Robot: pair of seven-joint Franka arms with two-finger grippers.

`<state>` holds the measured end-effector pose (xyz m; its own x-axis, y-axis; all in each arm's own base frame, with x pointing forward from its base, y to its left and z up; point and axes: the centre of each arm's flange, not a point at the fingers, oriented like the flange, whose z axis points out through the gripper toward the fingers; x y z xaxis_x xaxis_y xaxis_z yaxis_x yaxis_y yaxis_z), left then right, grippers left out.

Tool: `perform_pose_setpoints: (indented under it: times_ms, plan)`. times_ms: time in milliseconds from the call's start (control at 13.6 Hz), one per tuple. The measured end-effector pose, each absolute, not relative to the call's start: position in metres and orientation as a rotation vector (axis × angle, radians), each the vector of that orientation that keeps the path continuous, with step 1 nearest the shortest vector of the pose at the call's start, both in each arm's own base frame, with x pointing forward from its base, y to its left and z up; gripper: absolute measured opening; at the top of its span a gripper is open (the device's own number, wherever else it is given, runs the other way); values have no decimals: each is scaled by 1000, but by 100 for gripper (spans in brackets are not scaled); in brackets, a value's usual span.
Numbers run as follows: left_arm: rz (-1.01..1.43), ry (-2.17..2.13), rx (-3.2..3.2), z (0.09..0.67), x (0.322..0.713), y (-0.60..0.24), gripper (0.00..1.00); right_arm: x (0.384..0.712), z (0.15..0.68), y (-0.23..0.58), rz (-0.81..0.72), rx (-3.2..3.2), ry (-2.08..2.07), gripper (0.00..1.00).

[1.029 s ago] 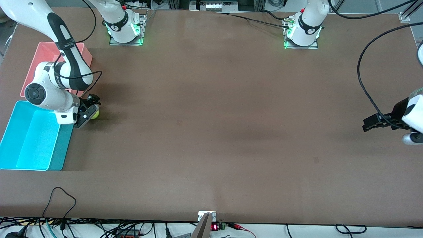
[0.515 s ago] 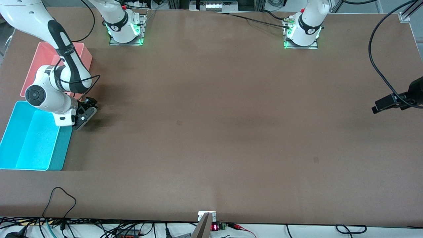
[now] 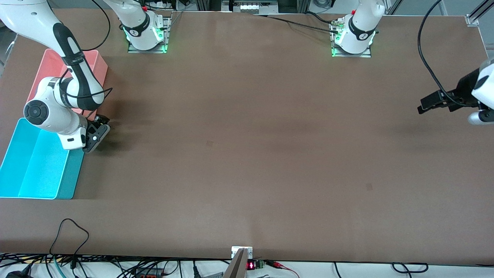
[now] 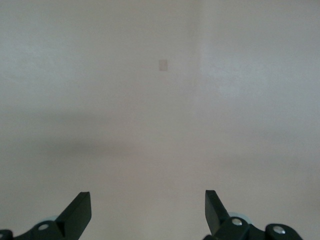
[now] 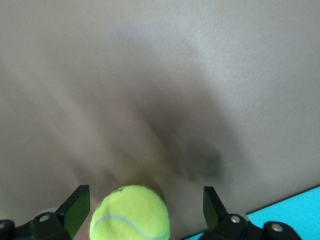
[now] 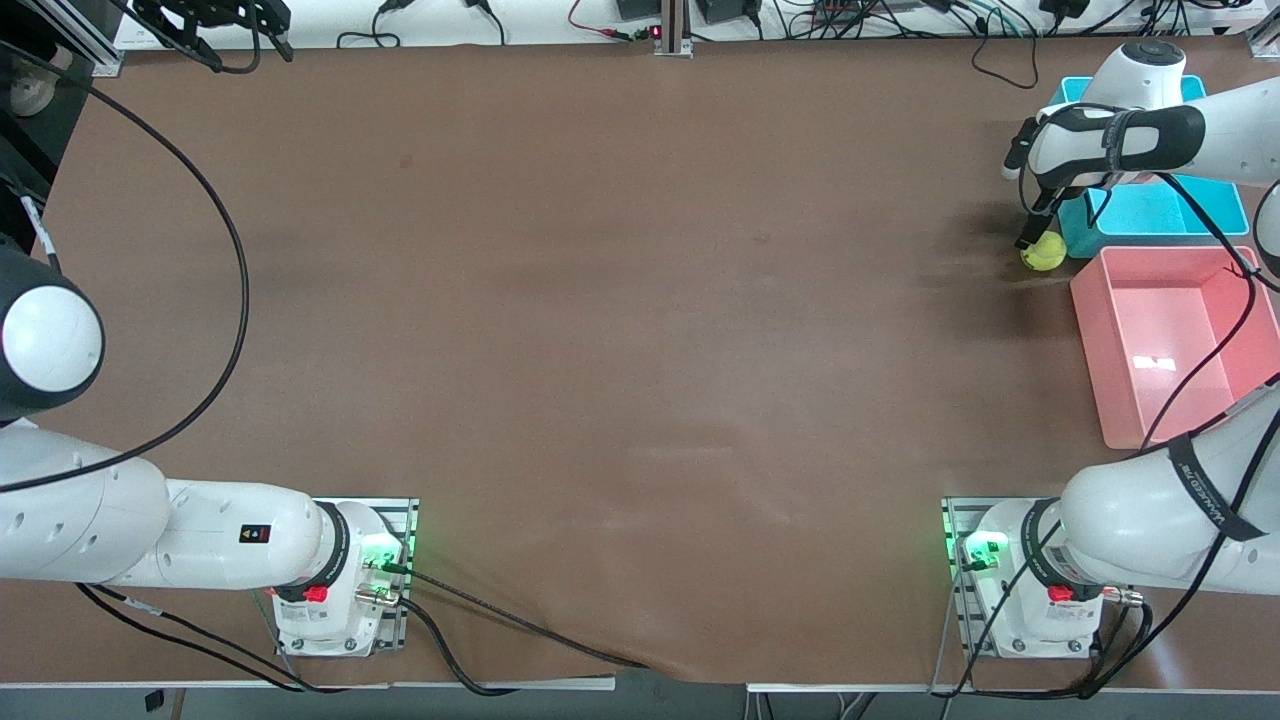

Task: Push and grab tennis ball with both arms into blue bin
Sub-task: 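Grasp the rolling ball with the right gripper while the left gripper withdraws, then carry the held ball with the right gripper over the cyan bin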

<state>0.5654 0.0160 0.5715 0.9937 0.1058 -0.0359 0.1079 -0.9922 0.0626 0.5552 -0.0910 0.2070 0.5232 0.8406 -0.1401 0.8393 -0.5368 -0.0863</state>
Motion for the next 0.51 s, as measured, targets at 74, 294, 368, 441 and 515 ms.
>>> perform_pose_setpoints:
  times_ms: [74,294,368,441,515]
  plan:
    - [-46,147,3080,570,560,10,100,553,206,-94,273,-2715,-1524,100]
    - [-43,111,3101,569,552,0,100,548,204,-105,302,-2676,-1547,100]
    - [-41,111,3101,569,552,0,100,547,204,-108,309,-2669,-1549,100]
    - [-40,111,3101,569,552,0,100,546,203,-109,312,-2665,-1551,100]
    - [-40,112,3101,569,552,0,100,546,203,-109,314,-2662,-1552,100]
